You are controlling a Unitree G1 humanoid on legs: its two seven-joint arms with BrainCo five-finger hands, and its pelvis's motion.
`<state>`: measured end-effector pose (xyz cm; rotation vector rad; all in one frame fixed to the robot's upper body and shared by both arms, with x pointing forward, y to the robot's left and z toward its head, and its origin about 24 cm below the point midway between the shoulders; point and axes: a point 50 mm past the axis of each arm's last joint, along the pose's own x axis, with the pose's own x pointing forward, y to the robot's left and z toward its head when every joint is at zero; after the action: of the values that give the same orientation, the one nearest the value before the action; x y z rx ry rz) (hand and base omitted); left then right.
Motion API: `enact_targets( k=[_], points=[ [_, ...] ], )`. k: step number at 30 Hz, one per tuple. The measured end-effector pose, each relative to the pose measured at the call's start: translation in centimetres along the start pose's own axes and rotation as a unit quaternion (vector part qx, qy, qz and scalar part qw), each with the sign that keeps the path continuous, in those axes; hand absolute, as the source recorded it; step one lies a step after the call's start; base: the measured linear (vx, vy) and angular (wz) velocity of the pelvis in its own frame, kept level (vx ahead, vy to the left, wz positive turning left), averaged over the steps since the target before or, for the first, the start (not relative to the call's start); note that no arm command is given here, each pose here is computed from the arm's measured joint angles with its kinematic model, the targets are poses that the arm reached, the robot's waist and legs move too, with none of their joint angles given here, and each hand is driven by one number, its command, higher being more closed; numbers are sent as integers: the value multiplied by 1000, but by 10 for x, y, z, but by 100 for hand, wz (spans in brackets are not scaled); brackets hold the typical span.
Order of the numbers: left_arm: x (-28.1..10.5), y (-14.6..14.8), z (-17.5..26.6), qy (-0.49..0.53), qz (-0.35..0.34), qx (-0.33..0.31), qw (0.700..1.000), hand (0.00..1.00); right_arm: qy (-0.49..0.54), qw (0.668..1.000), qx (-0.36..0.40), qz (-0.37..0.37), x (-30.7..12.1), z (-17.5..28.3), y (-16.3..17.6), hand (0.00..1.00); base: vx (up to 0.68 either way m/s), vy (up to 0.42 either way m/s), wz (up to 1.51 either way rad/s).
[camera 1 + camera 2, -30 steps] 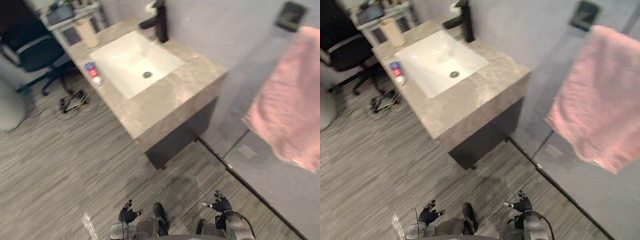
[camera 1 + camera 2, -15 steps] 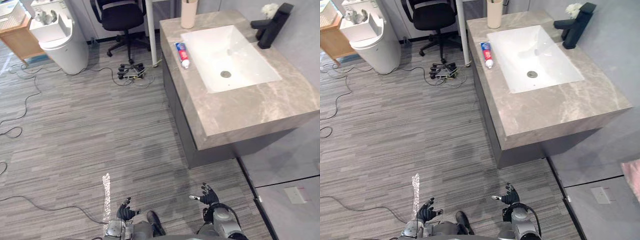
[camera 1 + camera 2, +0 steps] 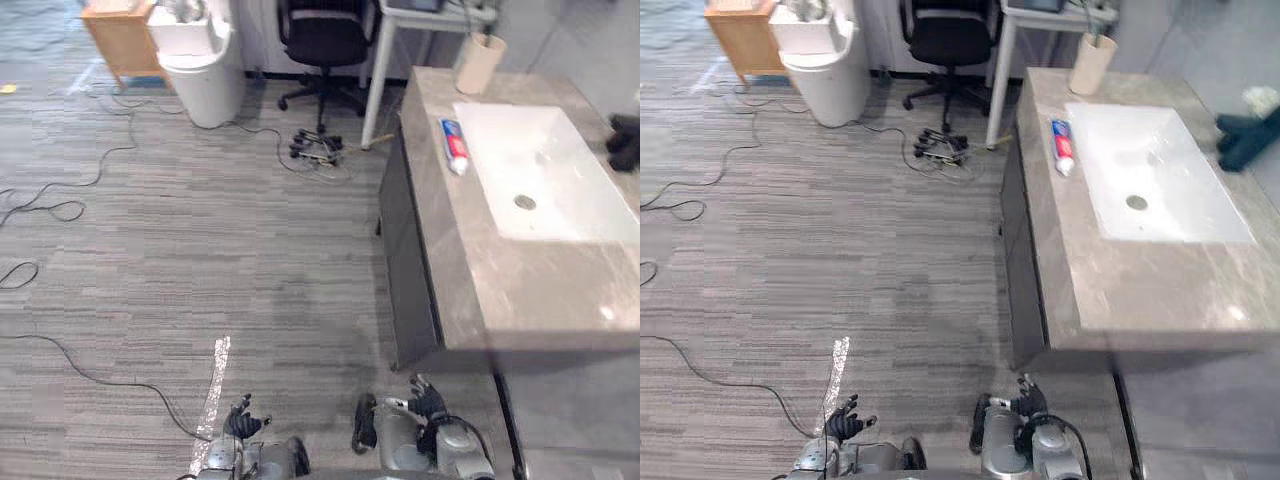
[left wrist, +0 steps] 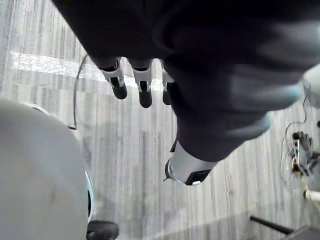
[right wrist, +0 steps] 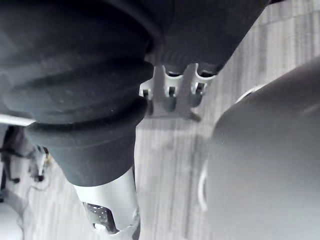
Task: Organize washtable
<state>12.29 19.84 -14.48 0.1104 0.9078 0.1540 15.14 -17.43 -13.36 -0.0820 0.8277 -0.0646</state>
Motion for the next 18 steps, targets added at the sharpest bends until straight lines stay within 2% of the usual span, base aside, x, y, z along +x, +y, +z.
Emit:
enact_targets(
  k=[3,7,10,13,18],
  points=[
    [1,-3,3,-3,4,-27,1000,0,16,1000,1,-6,-2,-8,-5,0,406,-93,-27],
    [3,-3,9,-10,7,-33,999,0,66,993,86,-47,-2,-21,-9,0,318,27,-75],
    [3,-7,8,-7,4,-37,999,0,70,990,105,-67,-4,-24,-13,0,194,227,-72],
    [3,-8,8,-5,6,-54,999,0,61,993,78,-59,-7,-27,-12,0,182,372,-74],
    [3,2,7,-6,26,-75,997,0,60,995,71,-45,-13,-35,2,0,98,191,-32]
  ],
)
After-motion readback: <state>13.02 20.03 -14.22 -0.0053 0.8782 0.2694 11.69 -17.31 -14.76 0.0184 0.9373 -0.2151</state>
